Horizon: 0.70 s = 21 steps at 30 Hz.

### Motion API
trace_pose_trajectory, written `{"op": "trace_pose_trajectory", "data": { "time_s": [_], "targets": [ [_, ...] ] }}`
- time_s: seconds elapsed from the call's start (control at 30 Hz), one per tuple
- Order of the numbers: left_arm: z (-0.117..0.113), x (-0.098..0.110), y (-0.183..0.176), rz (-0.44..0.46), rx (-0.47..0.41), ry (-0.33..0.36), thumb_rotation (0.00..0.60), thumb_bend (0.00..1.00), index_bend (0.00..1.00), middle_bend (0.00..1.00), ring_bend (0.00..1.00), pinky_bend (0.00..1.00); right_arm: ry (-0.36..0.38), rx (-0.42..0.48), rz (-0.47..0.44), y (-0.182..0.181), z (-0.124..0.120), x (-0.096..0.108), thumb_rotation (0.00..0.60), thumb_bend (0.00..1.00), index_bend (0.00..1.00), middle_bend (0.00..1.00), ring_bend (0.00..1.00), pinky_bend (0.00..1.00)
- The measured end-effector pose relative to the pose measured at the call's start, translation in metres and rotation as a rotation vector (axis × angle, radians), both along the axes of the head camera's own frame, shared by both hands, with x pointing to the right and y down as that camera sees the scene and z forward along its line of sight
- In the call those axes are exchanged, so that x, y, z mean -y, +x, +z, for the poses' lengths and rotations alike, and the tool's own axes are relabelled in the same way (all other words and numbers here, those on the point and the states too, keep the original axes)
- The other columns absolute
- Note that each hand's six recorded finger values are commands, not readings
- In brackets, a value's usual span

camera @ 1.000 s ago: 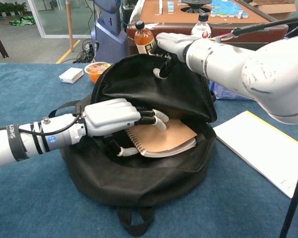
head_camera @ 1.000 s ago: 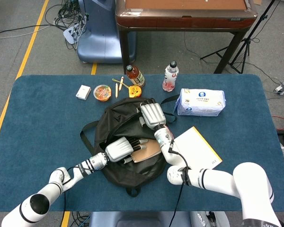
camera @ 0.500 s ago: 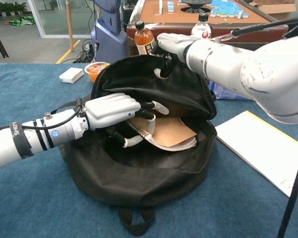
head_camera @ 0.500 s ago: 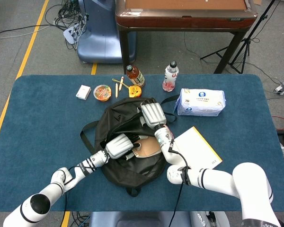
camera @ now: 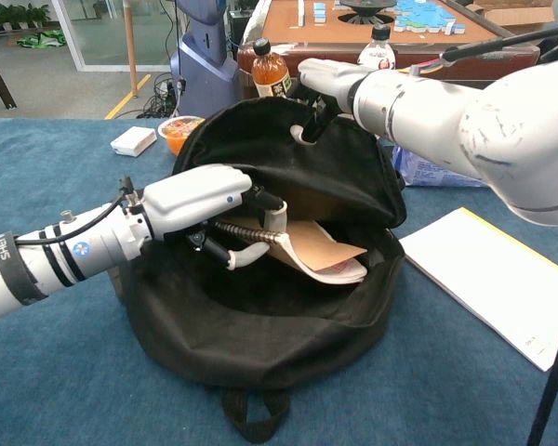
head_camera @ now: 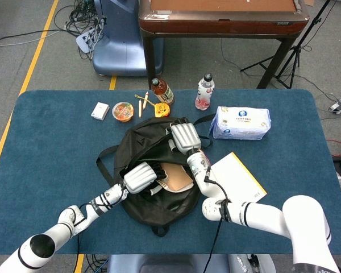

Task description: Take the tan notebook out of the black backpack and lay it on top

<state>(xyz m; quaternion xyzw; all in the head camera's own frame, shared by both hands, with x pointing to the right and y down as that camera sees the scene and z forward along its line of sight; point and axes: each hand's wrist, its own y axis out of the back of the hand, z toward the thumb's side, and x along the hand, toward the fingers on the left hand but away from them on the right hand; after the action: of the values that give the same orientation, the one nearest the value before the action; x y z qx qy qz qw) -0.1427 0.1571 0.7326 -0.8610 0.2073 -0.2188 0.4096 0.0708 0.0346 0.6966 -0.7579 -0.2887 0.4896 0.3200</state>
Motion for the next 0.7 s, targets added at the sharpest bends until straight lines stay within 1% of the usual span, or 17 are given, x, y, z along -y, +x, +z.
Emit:
{"op": "trace_pose_trajectory", "data": {
  "time_s": [0.2, 0.4, 0.6, 0.7],
  "targets": [
    [-0.016, -0.001, -0.004, -0.022, -0.080, -0.009, 0.600, 0.45, 0.62, 0.63, 0.47, 0.28, -0.006, -0.002, 0.003, 0.000, 0.001, -0.001, 0.600, 0.62, 0.77, 0.37, 0.17, 0.15],
    [-0.037, 0.002, -0.012, -0.071, -0.171, -0.019, 0.600, 0.45, 0.62, 0.68, 0.51, 0.31, -0.024, 0.007, 0.014, 0.004, 0.003, -0.003, 0.600, 0.62, 0.77, 0.37, 0.18, 0.15],
    [-0.063, 0.010, -0.026, -0.132, -0.267, -0.021, 0.600, 0.45, 0.62, 0.71, 0.56, 0.33, -0.045, 0.029, 0.016, 0.008, 0.001, -0.006, 0.600, 0.61, 0.77, 0.37, 0.17, 0.15],
    [-0.077, 0.014, -0.034, -0.154, -0.303, -0.013, 0.600, 0.45, 0.62, 0.72, 0.57, 0.33, -0.056, 0.049, 0.013, 0.010, -0.004, -0.006, 0.600, 0.60, 0.76, 0.36, 0.18, 0.15]
  ]
}}
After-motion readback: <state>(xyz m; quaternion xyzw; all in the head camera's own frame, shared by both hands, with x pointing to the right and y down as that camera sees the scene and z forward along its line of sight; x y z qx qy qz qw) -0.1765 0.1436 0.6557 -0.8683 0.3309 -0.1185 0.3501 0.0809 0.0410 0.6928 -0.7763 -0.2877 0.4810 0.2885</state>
